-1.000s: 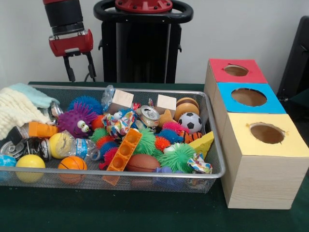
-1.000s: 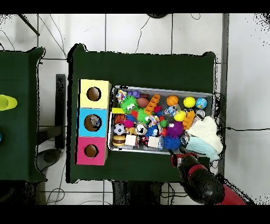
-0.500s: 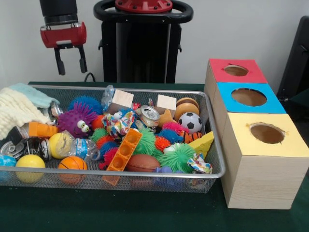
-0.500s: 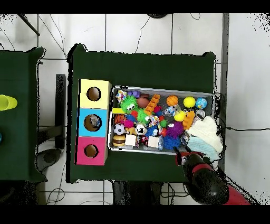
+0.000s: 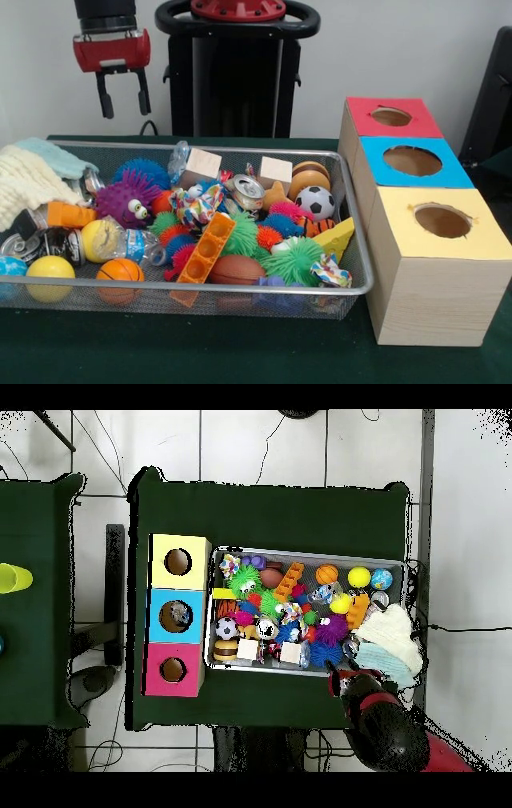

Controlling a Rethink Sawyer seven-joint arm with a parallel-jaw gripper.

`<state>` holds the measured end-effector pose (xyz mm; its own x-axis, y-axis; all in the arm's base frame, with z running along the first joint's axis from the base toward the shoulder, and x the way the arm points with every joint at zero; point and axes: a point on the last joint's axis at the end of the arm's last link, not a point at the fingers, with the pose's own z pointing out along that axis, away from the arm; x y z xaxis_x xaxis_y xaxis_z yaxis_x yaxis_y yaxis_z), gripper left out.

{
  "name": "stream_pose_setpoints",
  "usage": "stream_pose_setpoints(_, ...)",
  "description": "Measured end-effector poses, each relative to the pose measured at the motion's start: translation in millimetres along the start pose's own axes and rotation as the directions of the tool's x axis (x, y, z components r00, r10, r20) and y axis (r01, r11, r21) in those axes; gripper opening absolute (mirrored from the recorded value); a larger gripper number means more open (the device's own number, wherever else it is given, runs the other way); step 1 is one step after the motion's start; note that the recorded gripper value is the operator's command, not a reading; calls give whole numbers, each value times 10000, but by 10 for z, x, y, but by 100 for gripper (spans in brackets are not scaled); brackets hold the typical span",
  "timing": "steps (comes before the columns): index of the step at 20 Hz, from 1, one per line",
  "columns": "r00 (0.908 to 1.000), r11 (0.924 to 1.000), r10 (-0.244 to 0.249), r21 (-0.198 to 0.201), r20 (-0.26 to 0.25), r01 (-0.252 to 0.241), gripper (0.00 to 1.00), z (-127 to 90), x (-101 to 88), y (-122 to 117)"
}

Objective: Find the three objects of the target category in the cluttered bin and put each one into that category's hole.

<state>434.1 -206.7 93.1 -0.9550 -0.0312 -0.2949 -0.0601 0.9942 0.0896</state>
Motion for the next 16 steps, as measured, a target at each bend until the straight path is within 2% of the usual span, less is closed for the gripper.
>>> stream_pose_setpoints(9,9999,10000,-35,-64,-153,34,100,-24,71,84)
stream_pose_setpoints(16,9996,9999,-28,-150,-281,24,100,151,156,255)
